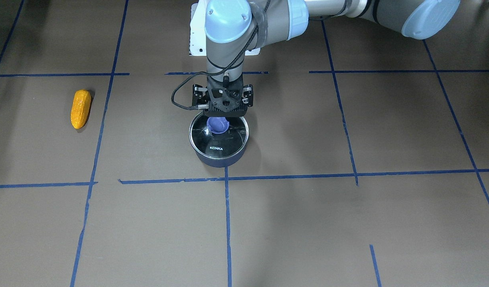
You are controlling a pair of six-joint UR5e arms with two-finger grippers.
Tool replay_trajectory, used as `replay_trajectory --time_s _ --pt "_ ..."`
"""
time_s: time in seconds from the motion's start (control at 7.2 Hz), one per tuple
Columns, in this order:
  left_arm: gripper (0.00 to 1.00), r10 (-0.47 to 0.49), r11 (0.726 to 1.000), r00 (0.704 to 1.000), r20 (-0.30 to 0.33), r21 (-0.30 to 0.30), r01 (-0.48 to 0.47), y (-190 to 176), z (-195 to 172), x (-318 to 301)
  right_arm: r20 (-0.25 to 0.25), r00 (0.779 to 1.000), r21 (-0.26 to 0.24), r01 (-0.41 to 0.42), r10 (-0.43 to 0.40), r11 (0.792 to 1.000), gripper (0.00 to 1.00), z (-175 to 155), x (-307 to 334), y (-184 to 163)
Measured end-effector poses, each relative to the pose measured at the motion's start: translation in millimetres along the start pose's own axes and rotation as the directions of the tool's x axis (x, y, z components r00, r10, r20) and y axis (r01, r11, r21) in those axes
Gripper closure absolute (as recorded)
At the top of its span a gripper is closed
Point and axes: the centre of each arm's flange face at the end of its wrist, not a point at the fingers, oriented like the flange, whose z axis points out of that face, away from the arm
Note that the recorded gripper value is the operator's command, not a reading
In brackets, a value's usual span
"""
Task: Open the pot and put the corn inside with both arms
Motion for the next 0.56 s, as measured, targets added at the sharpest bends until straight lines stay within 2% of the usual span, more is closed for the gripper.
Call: replay_trajectory --time_s 0.56 --pt "0.00 -0.006 1.000 1.000 0.008 -0.003 0.006 -8.1 16.4 1.4 0.000 1.000 -0.001 0.003 -0.003 1.000 0.00 0.5 -0.7 -0.2"
